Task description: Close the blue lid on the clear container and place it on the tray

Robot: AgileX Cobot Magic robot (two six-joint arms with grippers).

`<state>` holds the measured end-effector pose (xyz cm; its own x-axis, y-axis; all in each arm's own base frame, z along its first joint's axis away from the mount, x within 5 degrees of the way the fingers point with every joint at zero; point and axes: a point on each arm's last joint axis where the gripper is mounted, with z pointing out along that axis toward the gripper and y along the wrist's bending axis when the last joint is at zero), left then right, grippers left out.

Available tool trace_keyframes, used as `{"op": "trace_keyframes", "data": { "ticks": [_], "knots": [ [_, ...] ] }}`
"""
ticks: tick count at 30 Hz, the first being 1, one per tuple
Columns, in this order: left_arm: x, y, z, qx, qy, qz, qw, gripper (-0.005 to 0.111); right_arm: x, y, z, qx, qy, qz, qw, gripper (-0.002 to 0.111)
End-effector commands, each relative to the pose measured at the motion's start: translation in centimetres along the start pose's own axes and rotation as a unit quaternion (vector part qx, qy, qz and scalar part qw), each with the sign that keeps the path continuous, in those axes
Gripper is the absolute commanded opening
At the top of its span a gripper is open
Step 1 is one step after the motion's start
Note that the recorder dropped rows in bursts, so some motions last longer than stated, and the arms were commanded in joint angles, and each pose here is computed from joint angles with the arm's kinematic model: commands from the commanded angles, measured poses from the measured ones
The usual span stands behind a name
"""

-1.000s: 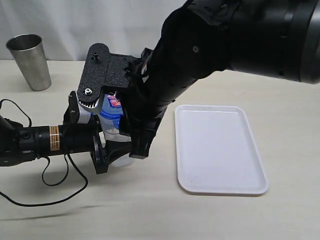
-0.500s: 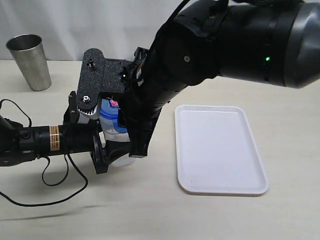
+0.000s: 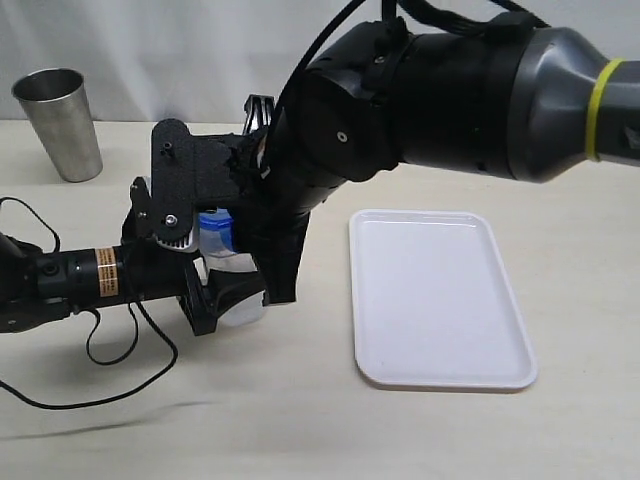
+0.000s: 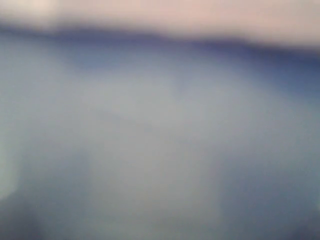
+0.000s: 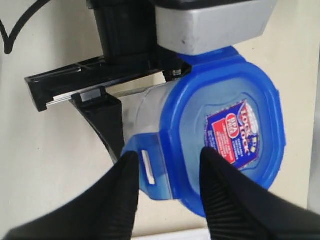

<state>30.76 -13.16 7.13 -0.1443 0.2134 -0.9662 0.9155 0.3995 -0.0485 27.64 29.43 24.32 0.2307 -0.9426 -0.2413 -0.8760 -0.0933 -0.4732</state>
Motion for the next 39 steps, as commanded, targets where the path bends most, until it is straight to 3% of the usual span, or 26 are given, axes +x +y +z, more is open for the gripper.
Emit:
{"op": "trace_keyframes", "data": {
  "ticks": [1, 21, 27, 34, 39],
  "knots": [
    [-0.5, -0.5, 0.1, 0.026, -0.015, 0.024, 0.999, 0.000, 0.9, 2.0, 3.8, -0.061, 0.043, -0.004, 0.997, 0.038],
    [-0.5, -0.6, 0.1, 0.030, -0.014, 0.026, 0.999, 0.000, 0.6, 1.8, 5.1, -0.035, 0.023, 0.011, 0.999, 0.030],
    [-0.5, -0.6, 0.1, 0.030, -0.014, 0.025, 0.999, 0.000, 0.9, 2.0, 6.2, -0.014, 0.060, 0.008, 0.998, 0.030],
    [-0.5, -0.6, 0.1, 0.031, -0.014, 0.024, 0.999, 0.000, -0.5, 3.3, 7.5, 0.022, 0.092, -0.044, 0.995, 0.029],
    [-0.5, -0.6, 0.1, 0.031, -0.014, 0.024, 0.999, 0.000, -0.4, 3.1, 7.1, 0.025, 0.094, -0.033, 0.995, 0.029]
  ]
}}
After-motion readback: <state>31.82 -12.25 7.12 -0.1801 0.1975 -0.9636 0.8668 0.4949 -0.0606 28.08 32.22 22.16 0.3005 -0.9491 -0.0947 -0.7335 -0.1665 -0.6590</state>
